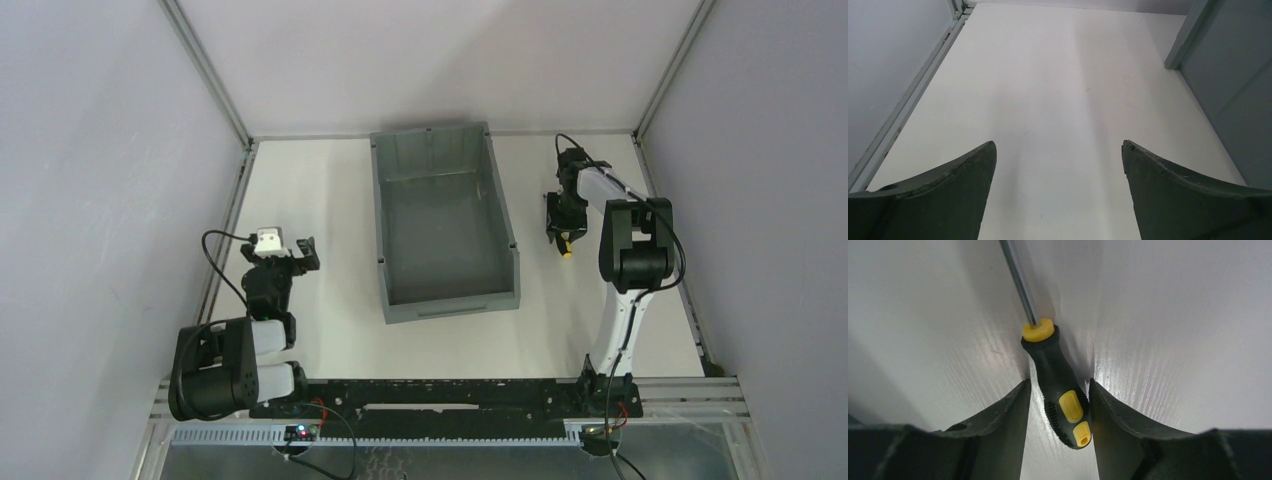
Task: Put the screwdriver in the bin
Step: Pick up the screwdriver from the center of the board.
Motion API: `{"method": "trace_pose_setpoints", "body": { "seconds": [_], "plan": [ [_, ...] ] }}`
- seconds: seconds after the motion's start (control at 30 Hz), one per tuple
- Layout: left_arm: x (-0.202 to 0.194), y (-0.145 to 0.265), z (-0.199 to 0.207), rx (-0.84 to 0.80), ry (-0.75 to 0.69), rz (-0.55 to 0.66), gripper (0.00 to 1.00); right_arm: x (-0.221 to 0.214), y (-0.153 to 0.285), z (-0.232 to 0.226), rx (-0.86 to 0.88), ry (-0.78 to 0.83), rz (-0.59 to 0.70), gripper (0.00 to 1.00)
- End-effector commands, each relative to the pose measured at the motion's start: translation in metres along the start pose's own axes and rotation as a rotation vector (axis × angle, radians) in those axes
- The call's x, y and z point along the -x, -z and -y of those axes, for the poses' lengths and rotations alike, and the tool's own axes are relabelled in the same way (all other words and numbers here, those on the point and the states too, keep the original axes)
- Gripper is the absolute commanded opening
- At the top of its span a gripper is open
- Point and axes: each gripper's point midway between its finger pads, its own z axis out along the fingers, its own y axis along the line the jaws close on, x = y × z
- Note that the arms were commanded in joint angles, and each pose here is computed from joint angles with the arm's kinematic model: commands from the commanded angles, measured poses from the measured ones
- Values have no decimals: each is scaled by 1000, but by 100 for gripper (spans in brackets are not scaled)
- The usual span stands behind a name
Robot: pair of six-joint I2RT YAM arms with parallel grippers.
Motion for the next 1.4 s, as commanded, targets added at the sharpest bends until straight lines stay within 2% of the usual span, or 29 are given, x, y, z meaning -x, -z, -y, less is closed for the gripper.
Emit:
{"method": "trace_pose_setpoints", "body": {
  "seconds": [0.0, 0.17, 0.33, 0.43, 0.67, 0.9, 1.37],
  "plan": [
    [30, -10, 0, 0, 1, 90, 100, -1, -9, 7, -18, -30, -5, 52],
    [30, -10, 0, -1, 0, 91, 100, -4, -14, 7, -18, -29, -15, 45],
    [30, -10, 0, 0, 1, 91, 100, -6, -17, 6, -15, -29, -24, 33],
    [31, -10, 0, -1, 0, 93, 100, -7, -18, 4, -2, -32, -28, 21],
    [30, -10, 0, 0, 1, 91, 100, -1, 2, -9, 76, -37, 6, 3],
    [30, -10, 0, 0, 1, 91, 100, 4, 26, -26, 180, -53, 39, 0],
    [30, -10, 1, -1, 0, 91, 100, 19, 61, -31, 398, -217, 70, 0]
  ]
}}
